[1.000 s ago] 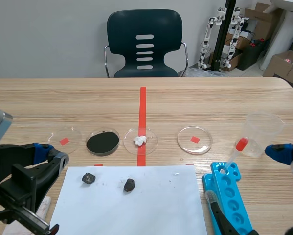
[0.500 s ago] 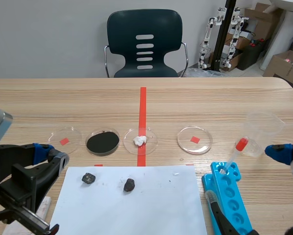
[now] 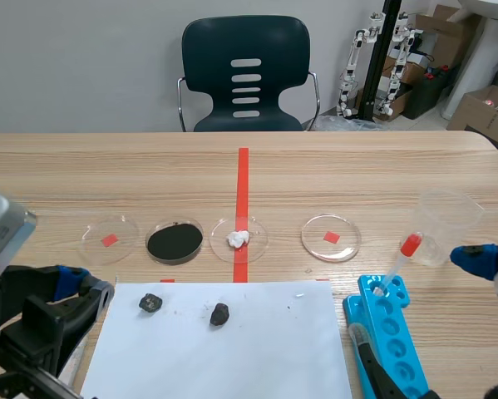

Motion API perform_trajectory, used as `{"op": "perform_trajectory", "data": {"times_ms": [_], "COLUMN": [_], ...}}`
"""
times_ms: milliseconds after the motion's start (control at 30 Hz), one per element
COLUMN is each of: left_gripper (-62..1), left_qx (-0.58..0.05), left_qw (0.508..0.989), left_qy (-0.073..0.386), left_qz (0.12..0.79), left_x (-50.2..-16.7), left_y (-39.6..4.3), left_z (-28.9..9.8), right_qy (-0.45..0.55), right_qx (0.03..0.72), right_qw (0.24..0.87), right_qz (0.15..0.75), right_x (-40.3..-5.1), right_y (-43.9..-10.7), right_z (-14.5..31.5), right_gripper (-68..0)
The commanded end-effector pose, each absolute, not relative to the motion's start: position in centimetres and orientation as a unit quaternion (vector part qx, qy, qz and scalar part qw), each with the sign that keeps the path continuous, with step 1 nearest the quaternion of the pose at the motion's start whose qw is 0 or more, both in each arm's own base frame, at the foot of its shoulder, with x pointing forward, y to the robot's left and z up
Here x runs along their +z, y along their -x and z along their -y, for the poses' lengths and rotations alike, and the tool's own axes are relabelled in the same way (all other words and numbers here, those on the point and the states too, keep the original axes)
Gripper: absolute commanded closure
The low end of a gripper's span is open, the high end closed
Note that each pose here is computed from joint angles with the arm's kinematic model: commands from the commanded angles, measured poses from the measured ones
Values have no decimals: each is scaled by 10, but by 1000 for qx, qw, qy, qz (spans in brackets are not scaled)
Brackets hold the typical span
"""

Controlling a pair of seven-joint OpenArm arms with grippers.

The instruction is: Rub the mineral on the streak plate

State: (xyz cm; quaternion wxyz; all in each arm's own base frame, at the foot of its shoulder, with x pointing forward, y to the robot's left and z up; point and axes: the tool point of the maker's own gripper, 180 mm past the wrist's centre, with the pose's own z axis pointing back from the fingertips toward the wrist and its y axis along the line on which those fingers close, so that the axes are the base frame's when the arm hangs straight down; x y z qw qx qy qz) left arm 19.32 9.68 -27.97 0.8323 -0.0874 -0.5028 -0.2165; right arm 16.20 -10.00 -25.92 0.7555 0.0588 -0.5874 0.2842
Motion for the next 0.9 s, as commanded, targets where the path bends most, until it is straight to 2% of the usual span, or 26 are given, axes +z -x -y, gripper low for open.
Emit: {"op": "perform_trajectory", "data": {"times_ms": [0, 133, 600, 867], "left_gripper": [-113, -113, -113, -113], "left_qx": [-207, -185, -44, 4], "left_qw": [831, 855, 955, 978], "left_qy": [95, 102, 67, 46], "left_qz": [507, 473, 284, 202], "left_x": [-274, -284, -339, -363], "left_y": [-196, -199, -215, -219], "left_z": [-94, -98, -145, -167], "right_qy": [-61, -61, -61, -61], "right_qx": [285, 285, 285, 285], "right_qw": [745, 745, 745, 745], "right_qz": [600, 600, 600, 600], "right_x": [-251, -251, -251, -251], "right_y": [-166, -166, -166, -166], "right_z": [99, 99, 99, 99], "right_gripper": [-679, -679, -679, -679]}}
